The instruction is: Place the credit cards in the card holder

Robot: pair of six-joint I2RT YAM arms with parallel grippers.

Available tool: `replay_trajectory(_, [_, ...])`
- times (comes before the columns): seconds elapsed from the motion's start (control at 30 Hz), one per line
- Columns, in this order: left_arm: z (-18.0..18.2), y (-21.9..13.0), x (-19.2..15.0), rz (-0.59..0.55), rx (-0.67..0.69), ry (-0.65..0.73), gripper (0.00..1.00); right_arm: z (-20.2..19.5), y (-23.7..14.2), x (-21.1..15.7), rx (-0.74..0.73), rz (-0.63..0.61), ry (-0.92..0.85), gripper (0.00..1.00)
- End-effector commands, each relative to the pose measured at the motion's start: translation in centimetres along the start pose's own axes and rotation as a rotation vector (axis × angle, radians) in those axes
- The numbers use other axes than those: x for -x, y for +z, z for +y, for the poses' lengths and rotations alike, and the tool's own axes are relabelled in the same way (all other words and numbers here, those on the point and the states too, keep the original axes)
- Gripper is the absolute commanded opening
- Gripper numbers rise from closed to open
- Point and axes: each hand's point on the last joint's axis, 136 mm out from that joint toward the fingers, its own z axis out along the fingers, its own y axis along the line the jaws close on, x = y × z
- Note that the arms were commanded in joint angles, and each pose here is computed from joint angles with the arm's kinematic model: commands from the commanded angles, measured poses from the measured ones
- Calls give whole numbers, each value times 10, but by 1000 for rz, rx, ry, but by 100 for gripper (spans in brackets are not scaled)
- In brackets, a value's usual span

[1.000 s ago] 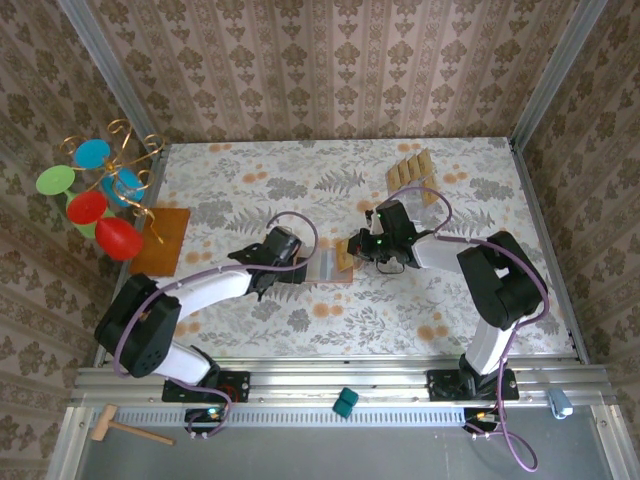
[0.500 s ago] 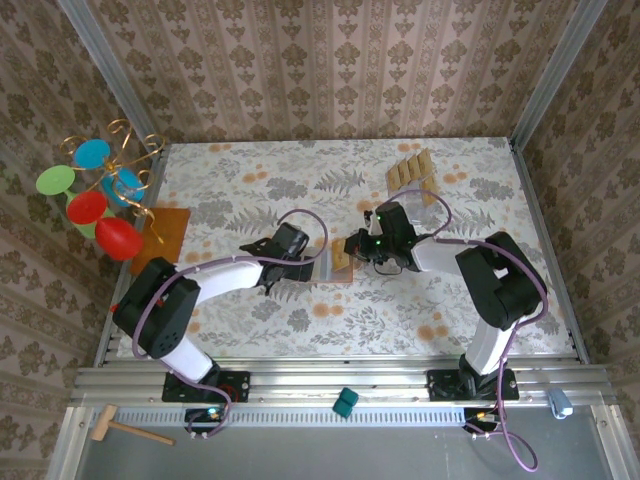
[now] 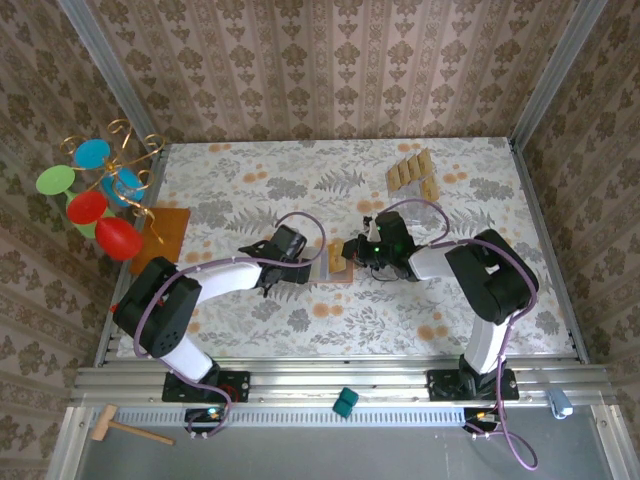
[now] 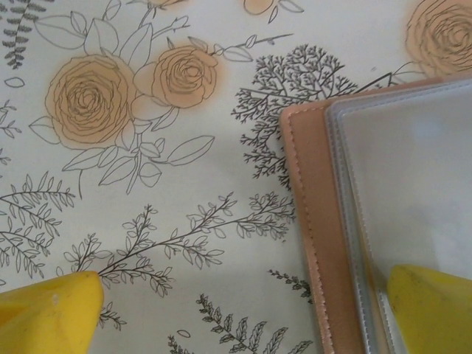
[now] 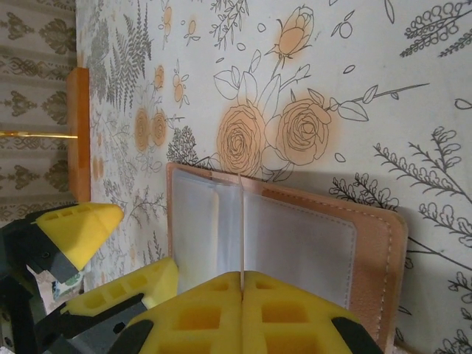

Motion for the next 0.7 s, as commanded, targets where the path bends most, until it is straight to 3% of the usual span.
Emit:
replay_trajectory(0.0, [9, 0, -6, 6, 26, -11, 100, 8, 3, 2, 60, -25, -9, 0])
replay_trajectory(0.67, [13, 2, -14, 12, 33, -37, 100, 14, 9, 3, 173, -106, -3, 0])
